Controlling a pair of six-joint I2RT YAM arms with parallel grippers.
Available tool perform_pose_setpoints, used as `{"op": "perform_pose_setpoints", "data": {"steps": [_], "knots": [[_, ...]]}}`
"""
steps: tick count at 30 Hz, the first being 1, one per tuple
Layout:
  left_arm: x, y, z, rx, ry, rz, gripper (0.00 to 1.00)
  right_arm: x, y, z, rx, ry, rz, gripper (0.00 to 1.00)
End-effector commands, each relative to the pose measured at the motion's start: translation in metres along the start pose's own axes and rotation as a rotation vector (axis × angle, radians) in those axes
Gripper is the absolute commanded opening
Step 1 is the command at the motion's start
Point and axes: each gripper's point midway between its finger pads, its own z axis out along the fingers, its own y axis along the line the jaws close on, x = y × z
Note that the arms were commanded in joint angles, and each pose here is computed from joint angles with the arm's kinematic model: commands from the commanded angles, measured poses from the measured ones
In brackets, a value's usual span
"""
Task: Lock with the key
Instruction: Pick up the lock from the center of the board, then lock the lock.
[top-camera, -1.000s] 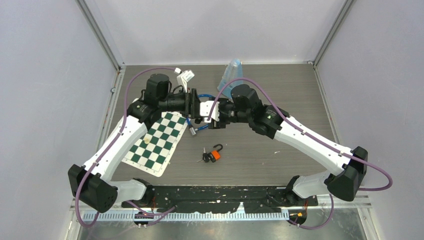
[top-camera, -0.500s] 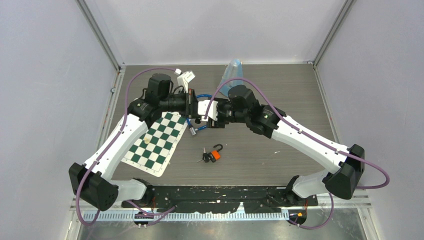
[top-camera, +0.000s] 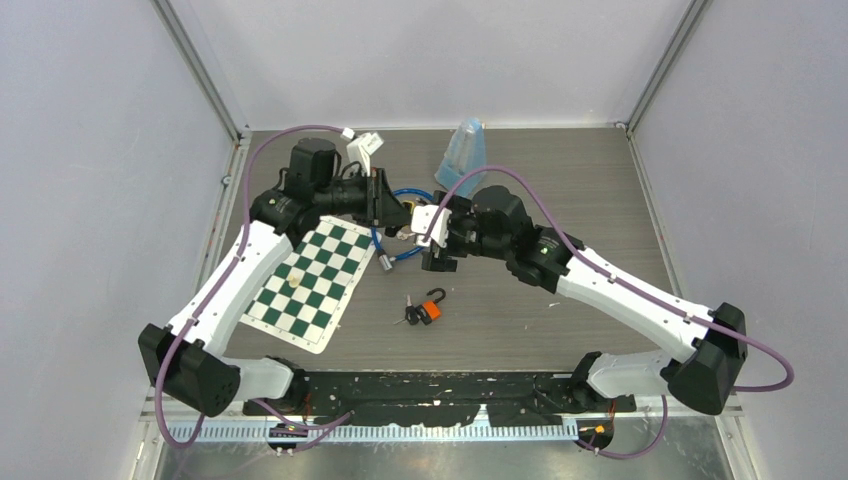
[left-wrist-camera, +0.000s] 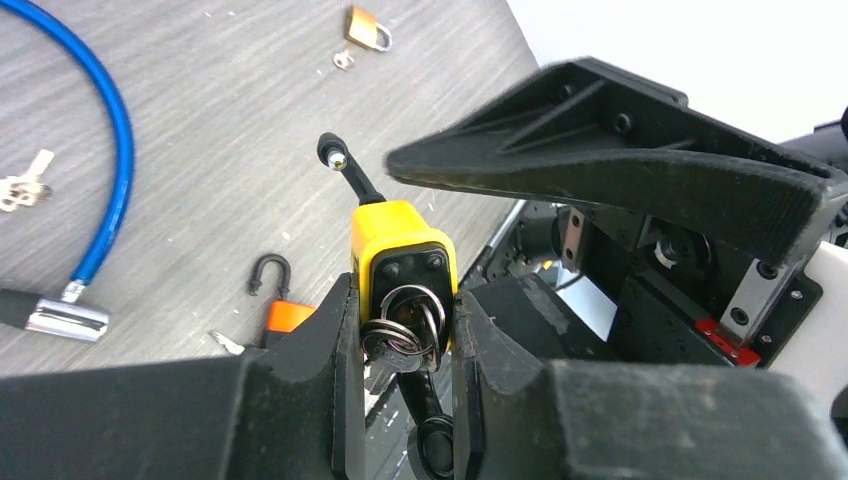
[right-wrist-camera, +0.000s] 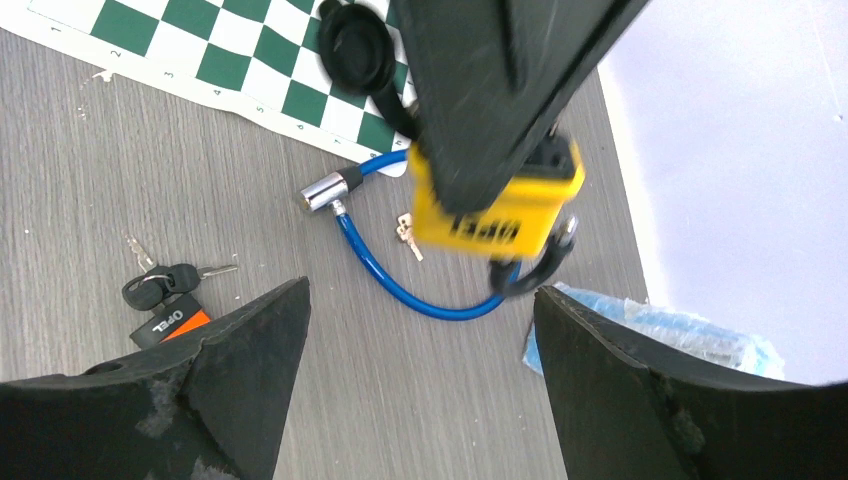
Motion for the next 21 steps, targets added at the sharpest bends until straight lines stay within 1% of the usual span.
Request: {"op": "perform_pose_setpoints", "data": {"steps": [1, 3, 4, 5, 6, 7, 8, 9, 11, 15, 16, 18, 19, 21], "knots": [[-0.037, -0.004, -0.017, -0.010, -0.115, 0.064, 0.00, -0.018, -0.018, -0.023, 0.124, -0.083, 0.062, 0.89], [-0.041, 0.000, -0.022, -0.024, -0.132, 0.059, 0.00, -0.020, -0.028, -0.034, 0.190, -0.106, 0.154, 0.91], [-0.042, 0.001, -0.026, -0.028, -0.141, 0.058, 0.00, -0.016, -0.036, -0.038, 0.250, -0.099, 0.275, 0.94], [-0.044, 0.001, -0.029, -0.027, -0.149, 0.060, 0.00, -0.016, -0.050, -0.045, 0.309, -0.117, 0.434, 0.94], [-0.046, -0.001, -0.032, -0.023, -0.157, 0.065, 0.00, -0.004, -0.062, -0.052, 0.386, -0.072, 0.518, 0.94], [-0.048, -0.004, -0.035, -0.016, -0.165, 0.070, 0.00, -0.004, -0.080, -0.060, 0.448, -0.086, 0.655, 0.93], [-0.050, -0.010, -0.039, -0.001, -0.172, 0.075, 0.00, 0.003, -0.083, -0.064, 0.459, -0.057, 0.718, 0.88], [-0.051, -0.015, -0.042, 0.014, -0.174, 0.079, 0.00, 0.004, -0.094, -0.069, 0.481, -0.073, 0.786, 0.86], [-0.053, -0.029, -0.049, 0.063, -0.174, 0.085, 0.00, -0.008, -0.085, -0.066, 0.369, -0.116, 0.804, 0.83], [-0.051, -0.066, -0.065, 0.199, -0.165, 0.146, 0.00, -0.042, -0.069, -0.065, 0.173, -0.194, 0.743, 0.86], [-0.050, -0.075, -0.070, 0.229, -0.169, 0.167, 0.00, -0.050, -0.069, -0.067, 0.150, -0.210, 0.724, 0.86], [-0.053, -0.090, -0.079, 0.268, -0.194, 0.202, 0.00, -0.067, -0.062, -0.075, 0.081, -0.278, 0.623, 0.87], [-0.057, -0.097, -0.084, 0.283, -0.213, 0.217, 0.00, -0.077, -0.054, -0.078, 0.026, -0.325, 0.547, 0.87], [-0.065, -0.116, -0.094, 0.339, -0.238, 0.228, 0.00, -0.103, -0.056, -0.092, 0.023, -0.468, 0.389, 0.88]]}}
